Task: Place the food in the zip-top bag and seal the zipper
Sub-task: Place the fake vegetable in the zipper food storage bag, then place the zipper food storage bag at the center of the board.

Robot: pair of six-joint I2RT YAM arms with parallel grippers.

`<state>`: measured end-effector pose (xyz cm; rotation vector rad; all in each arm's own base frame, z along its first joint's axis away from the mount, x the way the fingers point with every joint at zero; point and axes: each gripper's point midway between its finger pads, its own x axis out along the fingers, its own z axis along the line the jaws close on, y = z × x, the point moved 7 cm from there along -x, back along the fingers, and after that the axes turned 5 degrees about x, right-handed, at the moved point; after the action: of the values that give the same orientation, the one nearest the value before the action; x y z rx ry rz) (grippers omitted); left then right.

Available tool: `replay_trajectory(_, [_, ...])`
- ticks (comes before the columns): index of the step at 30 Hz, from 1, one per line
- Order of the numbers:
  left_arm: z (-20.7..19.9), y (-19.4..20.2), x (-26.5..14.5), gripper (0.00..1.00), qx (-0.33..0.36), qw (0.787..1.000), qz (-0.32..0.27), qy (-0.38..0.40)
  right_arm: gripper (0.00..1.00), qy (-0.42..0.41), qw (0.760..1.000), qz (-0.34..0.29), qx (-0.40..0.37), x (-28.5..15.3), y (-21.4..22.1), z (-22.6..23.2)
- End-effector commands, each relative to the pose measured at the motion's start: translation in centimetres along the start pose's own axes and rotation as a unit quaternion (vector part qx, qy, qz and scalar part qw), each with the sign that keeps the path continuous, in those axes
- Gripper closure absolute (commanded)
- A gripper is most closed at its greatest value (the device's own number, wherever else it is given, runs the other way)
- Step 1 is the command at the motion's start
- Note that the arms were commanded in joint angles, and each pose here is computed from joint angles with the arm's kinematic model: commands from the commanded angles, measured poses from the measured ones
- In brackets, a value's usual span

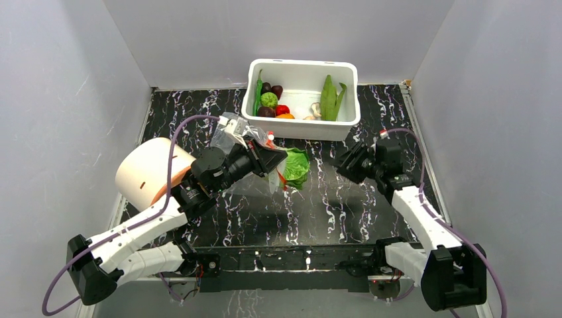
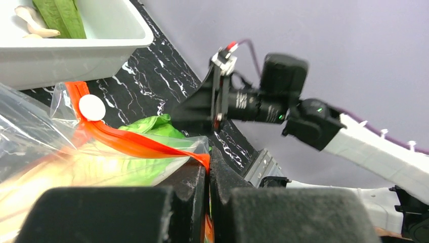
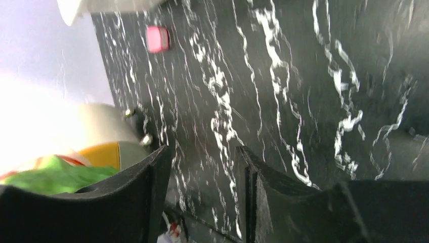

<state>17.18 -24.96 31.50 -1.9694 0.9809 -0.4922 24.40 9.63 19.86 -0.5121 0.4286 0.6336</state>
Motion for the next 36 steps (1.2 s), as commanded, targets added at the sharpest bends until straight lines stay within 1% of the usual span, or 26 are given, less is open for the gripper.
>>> replay_trajectory(1, [-2.6,-3.7,-0.6,1.00,-0.001,0.997,-0.063,0.054,0.55,-0.097,0.994,0.035,0.039,-0.6,2.0,0.6])
replay_trajectory(5, [-3.4,-4.6,-0.5,1.00,-0.008,0.994,-0.078,0.071,0.61,-0.107,0.989,0.040,0.094,-0.5,4.3,-1.2])
replay_trajectory(7, [-3.8,-5.0,-0.4,1.00,-0.013,0.993,-0.087,0.084,0.61,-0.104,0.989,0.041,0.100,-0.4,5.5,-1.0])
replay_trajectory(9, [-4.3,-5.4,-0.3,1.00,-0.019,0.991,-0.093,0.096,0.60,-0.116,0.987,0.059,0.098,-0.1,7.2,0.1])
replay_trajectory(10, [-4.4,-5.5,-0.1,1.00,-0.021,0.990,-0.093,0.101,0.60,-0.112,0.985,0.072,0.107,0.4,8.3,-0.3])
replay_trajectory(15, [-5.2,-6.1,0.1,1.00,-0.030,0.987,-0.101,0.125,0.58,-0.152,0.969,0.123,0.149,1.6,11.7,1.2])
replay_trajectory(19, [-5.6,-6.5,-0.1,1.00,-0.036,0.984,-0.112,0.137,0.50,-0.169,0.957,0.149,0.182,2.0,12.9,3.3])
replay_trajectory(22, [-5.9,-6.7,-0.1,1.00,-0.038,0.982,-0.114,0.143,0.45,-0.175,0.949,0.146,0.217,2.0,12.8,4.1])
replay_trajectory(28, [-6.2,-6.8,-0.3,1.00,-0.048,0.978,-0.122,0.162,0.44,-0.231,0.922,0.111,0.289,1.5,11.1,6.2])
replay_trajectory(30, [-6.4,-6.7,-0.3,1.00,-0.051,0.976,-0.121,0.171,0.44,-0.240,0.918,0.117,0.292,1.5,10.8,7.4])
replay_trajectory(33, [-6.3,-6.4,-0.1,1.00,-0.053,0.975,-0.119,0.177,0.44,-0.279,0.909,0.130,0.281,1.0,10.0,10.5])
replay_trajectory(36, [-6.0,-6.1,-0.2,1.00,-0.040,0.979,-0.113,0.168,0.47,-0.322,0.905,0.114,0.256,-0.4,9.1,12.5])
